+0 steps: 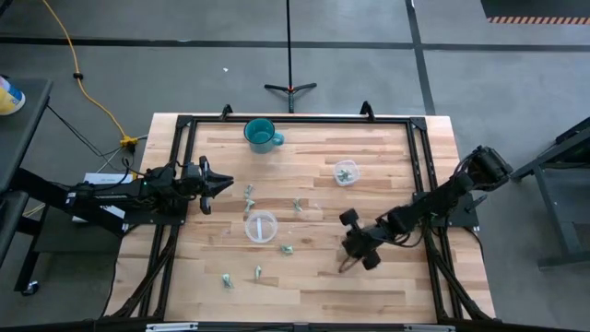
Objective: Pick and place items into bin
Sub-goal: Put the stevia packet into the right transparent bin
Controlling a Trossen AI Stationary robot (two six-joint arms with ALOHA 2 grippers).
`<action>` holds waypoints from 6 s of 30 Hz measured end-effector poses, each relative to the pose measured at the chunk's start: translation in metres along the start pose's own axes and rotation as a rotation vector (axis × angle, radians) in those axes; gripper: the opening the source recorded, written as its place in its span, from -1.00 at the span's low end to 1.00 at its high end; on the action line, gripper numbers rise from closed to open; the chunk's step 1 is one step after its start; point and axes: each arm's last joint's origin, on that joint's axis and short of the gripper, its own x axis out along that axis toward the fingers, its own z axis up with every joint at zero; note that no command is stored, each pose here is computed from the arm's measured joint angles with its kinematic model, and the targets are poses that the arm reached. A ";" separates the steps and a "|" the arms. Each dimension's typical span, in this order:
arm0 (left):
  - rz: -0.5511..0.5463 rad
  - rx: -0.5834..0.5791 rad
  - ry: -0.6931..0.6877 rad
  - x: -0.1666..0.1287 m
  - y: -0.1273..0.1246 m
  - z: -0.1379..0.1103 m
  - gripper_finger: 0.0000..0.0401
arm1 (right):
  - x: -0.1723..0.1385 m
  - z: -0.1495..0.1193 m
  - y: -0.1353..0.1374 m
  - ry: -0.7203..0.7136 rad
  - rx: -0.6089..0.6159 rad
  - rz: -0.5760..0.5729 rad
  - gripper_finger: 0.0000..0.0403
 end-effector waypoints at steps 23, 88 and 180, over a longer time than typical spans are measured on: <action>0.000 0.000 0.000 0.000 0.000 0.000 -0.54 | -0.024 -0.032 -0.162 0.380 0.340 -0.394 -0.98; 0.000 0.000 0.000 0.000 0.000 0.000 -0.54 | 0.081 0.024 -0.131 -0.214 0.114 -0.229 0.23; 0.000 0.000 0.000 0.000 0.000 0.000 -0.54 | 0.035 0.018 -0.147 -0.076 0.271 -0.352 -0.91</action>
